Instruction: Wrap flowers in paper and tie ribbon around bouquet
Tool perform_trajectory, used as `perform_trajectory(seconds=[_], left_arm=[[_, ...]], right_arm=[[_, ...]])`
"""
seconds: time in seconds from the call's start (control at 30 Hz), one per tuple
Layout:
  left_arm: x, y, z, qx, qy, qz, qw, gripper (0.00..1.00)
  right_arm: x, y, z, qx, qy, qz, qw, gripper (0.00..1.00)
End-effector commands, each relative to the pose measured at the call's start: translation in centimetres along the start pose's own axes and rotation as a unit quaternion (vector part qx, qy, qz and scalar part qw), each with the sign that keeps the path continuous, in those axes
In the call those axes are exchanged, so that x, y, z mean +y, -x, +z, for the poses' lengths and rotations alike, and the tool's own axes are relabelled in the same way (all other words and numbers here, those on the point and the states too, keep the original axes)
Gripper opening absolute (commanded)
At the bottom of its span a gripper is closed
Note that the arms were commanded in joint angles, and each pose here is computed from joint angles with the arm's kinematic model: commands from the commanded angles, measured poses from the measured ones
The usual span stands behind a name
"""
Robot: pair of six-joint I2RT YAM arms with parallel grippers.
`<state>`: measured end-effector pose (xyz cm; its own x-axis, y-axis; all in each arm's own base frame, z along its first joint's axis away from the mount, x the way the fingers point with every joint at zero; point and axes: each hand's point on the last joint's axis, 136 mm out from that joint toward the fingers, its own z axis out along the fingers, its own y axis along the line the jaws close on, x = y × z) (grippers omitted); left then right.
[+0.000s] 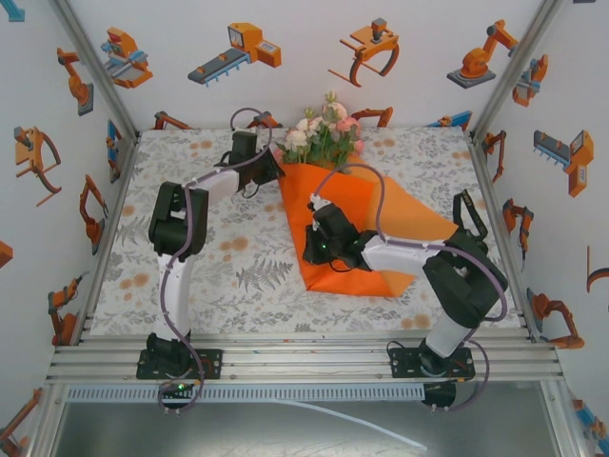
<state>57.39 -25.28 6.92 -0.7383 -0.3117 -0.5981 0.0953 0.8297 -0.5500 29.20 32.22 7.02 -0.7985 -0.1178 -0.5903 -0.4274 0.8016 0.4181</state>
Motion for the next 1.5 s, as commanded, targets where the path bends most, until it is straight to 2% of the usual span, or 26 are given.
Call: perform_trajectory(seconds=[0.0, 0.17, 0.27, 0.37, 0.53, 0.7, 0.9, 1.0, 1.23, 1.47], left_arm=[[1.6, 1.4, 0.2, 0.0, 0.014, -0.004, 1.0, 0.34], [-0.3, 4.5, -3.4, -0.037, -0.005, 0.003, 0.999, 0.38], [-2.2, 5.8, -7.4, -0.066, -0.023, 0.001, 0.998, 0.38], [-3.4, 5.4, -11.5, -0.079, -0.033, -0.012, 0.996, 0.39], [-5.5, 1.4, -17.3, -0.081, -0.044, -0.019, 0.996, 0.39], [-10.3, -5.9, -20.2, -0.039, -0.061, 0.05, 0.996, 0.39], [-15.9, -14.9, -20.0, 0.029, -0.099, 0.124, 0.987, 0.39], [-17.6, -18.1, -18.7, 0.051, -0.108, 0.151, 0.981, 0.39], [-20.2, -24.3, -15.8, 0.108, -0.131, 0.204, 0.964, 0.38], [-20.1, -28.7, -13.3, 0.154, -0.141, 0.204, 0.956, 0.38]], right_arm=[[1.2, -0.7, -1.0, -0.011, 0.042, 0.02, 0.999, 0.17], [1.8, 1.6, -4.2, -0.05, 0.035, 0.006, 0.998, 0.24], [2.0, 3.7, -6.8, -0.082, 0.028, 0.006, 0.996, 0.27], [1.2, 5.4, -9.6, -0.118, 0.017, 0.024, 0.993, 0.3], [-2.7, 6.5, -13.8, -0.165, -0.024, 0.073, 0.983, 0.36], [-8.5, 5.5, -17.8, -0.188, -0.089, 0.127, 0.97, 0.53], [-17.1, 1.3, -21.4, -0.173, -0.207, 0.227, 0.936, 0.79], [-20.3, -0.8, -22.5, -0.175, -0.247, 0.268, 0.915, 0.85], [-25.4, -2.5, -24.2, -0.186, -0.31, 0.322, 0.875, 0.88], [-28.7, -1.9, -22.8, -0.175, -0.315, 0.355, 0.863, 0.87]])
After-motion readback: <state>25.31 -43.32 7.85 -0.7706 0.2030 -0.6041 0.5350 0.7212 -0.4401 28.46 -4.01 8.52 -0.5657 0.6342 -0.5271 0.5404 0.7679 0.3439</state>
